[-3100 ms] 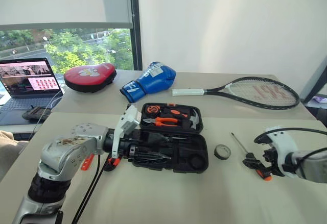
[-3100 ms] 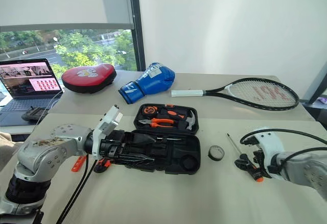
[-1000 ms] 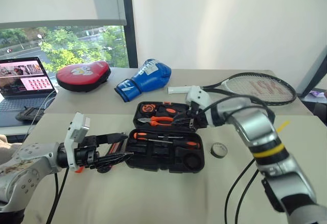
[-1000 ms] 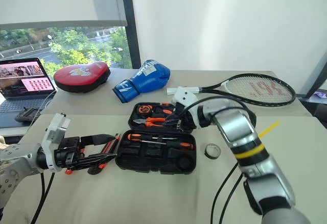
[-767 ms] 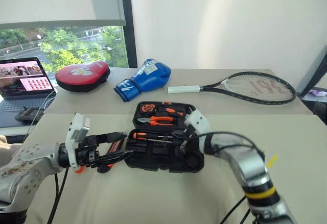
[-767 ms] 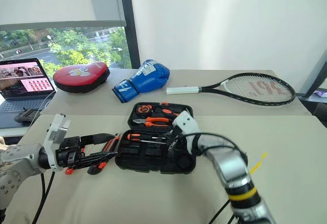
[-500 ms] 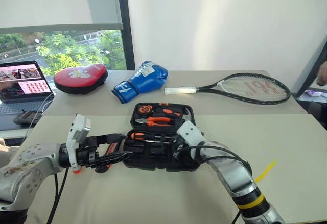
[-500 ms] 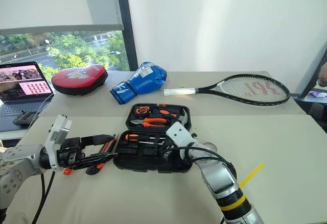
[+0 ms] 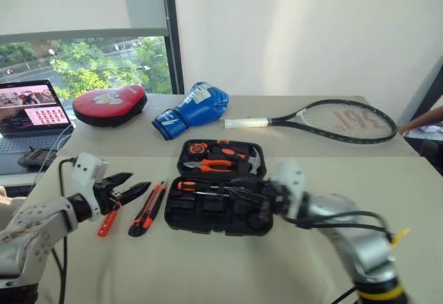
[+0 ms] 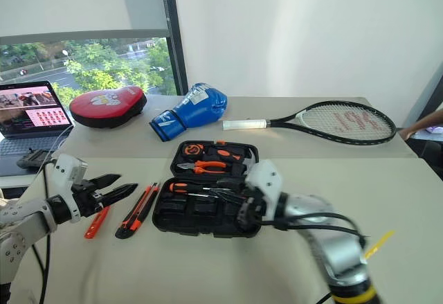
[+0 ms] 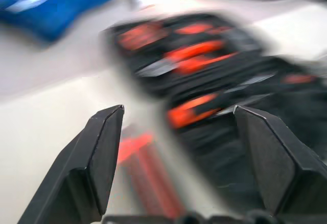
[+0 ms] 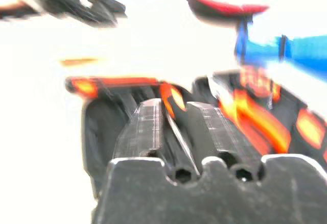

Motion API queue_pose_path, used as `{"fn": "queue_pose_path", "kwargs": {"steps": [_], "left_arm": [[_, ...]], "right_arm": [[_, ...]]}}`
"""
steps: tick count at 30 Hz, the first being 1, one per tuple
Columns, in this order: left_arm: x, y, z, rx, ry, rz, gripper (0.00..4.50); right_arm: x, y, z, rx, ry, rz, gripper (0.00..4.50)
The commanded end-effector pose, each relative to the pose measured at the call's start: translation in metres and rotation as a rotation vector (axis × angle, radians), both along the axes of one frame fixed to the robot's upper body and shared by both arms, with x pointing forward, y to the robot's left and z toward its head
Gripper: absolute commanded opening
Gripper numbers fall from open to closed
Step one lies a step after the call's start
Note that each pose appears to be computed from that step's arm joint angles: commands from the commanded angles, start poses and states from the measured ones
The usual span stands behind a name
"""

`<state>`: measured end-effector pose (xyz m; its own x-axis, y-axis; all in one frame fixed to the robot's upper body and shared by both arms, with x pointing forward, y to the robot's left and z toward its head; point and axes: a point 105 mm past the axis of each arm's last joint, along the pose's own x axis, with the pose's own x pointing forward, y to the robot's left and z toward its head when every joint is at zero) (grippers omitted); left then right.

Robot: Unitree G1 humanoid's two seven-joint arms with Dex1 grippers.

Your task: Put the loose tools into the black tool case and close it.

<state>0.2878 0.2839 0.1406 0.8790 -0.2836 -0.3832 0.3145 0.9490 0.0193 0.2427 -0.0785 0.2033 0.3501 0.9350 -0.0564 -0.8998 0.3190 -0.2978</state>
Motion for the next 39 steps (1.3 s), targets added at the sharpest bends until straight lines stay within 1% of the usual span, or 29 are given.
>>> {"fn": "queue_pose_path", "kwargs": {"steps": [1, 2, 4, 6, 7, 10, 13, 15, 17, 18, 21, 24, 26, 27, 28, 30, 31, 36, 39], "left_arm": [[-0.008, 0.024, -0.006, 0.061, 0.099, 0.102, 3.67], [-0.009, 0.028, -0.011, 0.054, 0.136, 0.123, 3.67], [-0.014, 0.029, -0.024, 0.097, 0.204, 0.114, 3.67], [-0.016, 0.028, -0.035, 0.107, 0.258, 0.118, 3.67], [-0.015, 0.027, -0.04, 0.103, 0.272, 0.126, 3.67], [-0.018, 0.022, -0.053, 0.07, 0.311, 0.136, 3.67], [-0.02, 0.022, -0.06, 0.069, 0.325, 0.14, 2.96], [-0.019, 0.022, -0.061, 0.063, 0.318, 0.134, 2.11], [-0.018, 0.023, -0.061, 0.056, 0.312, 0.122, 1.44], [-0.017, 0.023, -0.06, 0.043, 0.302, 0.116, 0.94], [-0.015, 0.023, -0.055, -0.007, 0.258, 0.085, 0.12], [-0.008, 0.014, -0.037, -0.15, 0.168, 0.034, 0.11], [-0.005, -0.002, -0.012, -0.292, 0.1, -0.077, 0.11], [-0.008, -0.012, 0.0, -0.357, 0.105, -0.153, 0.11], [-0.011, -0.021, 0.009, -0.381, 0.114, -0.226, 0.11], [-0.019, -0.042, 0.025, -0.415, 0.161, -0.37, 0.11], [-0.019, -0.047, 0.029, -0.408, 0.175, -0.406, 0.11], [0.001, -0.039, 0.027, -0.331, 0.18, -0.395, 0.11], [-0.004, -0.049, 0.031, -0.337, 0.208, -0.477, 0.11]], "right_arm": [[-0.032, -0.014, 0.011, -0.035, 0.042, 0.112, 2.83], [-0.034, -0.017, 0.011, -0.046, 0.051, 0.113, 3.1], [-0.036, -0.021, 0.011, -0.057, 0.066, 0.109, 3.74], [-0.036, -0.024, 0.009, -0.075, 0.072, 0.092, 4.37], [-0.036, -0.026, 0.008, -0.08, 0.078, 0.081, 4.46], [-0.037, -0.028, 0.004, -0.093, 0.091, 0.066, 4.46], [-0.039, -0.026, 0.003, -0.098, 0.086, 0.058, 4.5], [-0.038, -0.026, 0.002, -0.101, 0.082, 0.047, 4.5], [-0.037, -0.026, 0.002, -0.098, 0.08, 0.034, 4.5], [-0.037, -0.026, 0.002, -0.094, 0.079, 0.028, 4.5], [-0.036, -0.025, 0.002, -0.096, 0.07, 0.021, 4.5], [-0.036, -0.025, 0.002, -0.089, 0.071, 0.014, 4.5], [-0.035, -0.024, 0.002, -0.083, 0.067, 0.007, 4.5], [-0.035, -0.024, 0.002, -0.081, 0.067, 0.004, 4.5], [-0.035, -0.023, 0.002, -0.078, 0.066, 0.001, 4.5], [-0.036, -0.024, 0.003, -0.071, 0.067, -0.006, 4.5], [-0.036, -0.023, 0.003, -0.072, 0.066, -0.008, 4.5], [-0.042, -0.023, 0.002, -0.08, 0.065, -0.019, 4.5], [-0.043, -0.025, 0.002, -0.072, 0.07, -0.039, 4.5]]}}
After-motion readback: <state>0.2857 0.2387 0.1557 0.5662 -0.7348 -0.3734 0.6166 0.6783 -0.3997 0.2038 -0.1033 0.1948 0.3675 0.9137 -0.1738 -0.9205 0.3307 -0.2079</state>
